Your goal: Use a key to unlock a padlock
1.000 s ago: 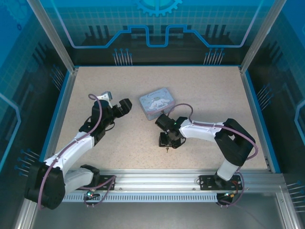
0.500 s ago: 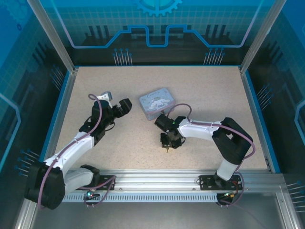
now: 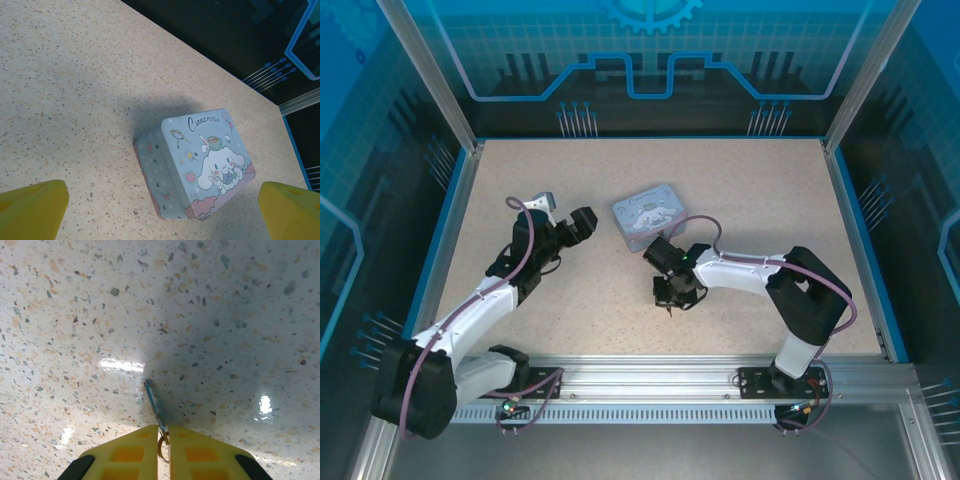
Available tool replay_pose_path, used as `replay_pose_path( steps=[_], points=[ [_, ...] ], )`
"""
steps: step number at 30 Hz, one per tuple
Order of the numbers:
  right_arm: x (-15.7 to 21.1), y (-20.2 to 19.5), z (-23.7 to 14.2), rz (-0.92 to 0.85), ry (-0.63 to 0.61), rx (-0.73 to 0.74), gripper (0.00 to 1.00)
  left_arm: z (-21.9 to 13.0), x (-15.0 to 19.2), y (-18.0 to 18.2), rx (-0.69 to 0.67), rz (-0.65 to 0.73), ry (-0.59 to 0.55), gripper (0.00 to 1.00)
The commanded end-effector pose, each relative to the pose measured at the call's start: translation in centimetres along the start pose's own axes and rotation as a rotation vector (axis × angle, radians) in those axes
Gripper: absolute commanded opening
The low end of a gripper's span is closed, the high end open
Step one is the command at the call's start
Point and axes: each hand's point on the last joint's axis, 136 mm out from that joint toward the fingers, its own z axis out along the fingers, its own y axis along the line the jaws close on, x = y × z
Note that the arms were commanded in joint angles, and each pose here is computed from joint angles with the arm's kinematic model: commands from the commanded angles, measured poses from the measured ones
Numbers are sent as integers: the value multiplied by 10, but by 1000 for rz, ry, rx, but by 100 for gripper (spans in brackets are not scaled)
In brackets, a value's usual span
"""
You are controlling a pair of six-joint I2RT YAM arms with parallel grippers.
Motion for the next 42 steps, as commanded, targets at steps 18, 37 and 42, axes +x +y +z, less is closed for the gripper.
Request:
replay_pose_path(
  steps=[18, 37, 42],
  points=[
    [-39, 36, -96, -280, -346, -491, 1, -35, -14, -72, 329, 137, 17, 99],
    [-70, 89, -283, -587, -780, -1075, 2, -85, 3, -220, 898, 268, 161, 75],
    [-70, 92, -293, -586, -786, -1103, 3, -81, 14, -234, 929, 275, 189, 61]
  ],
)
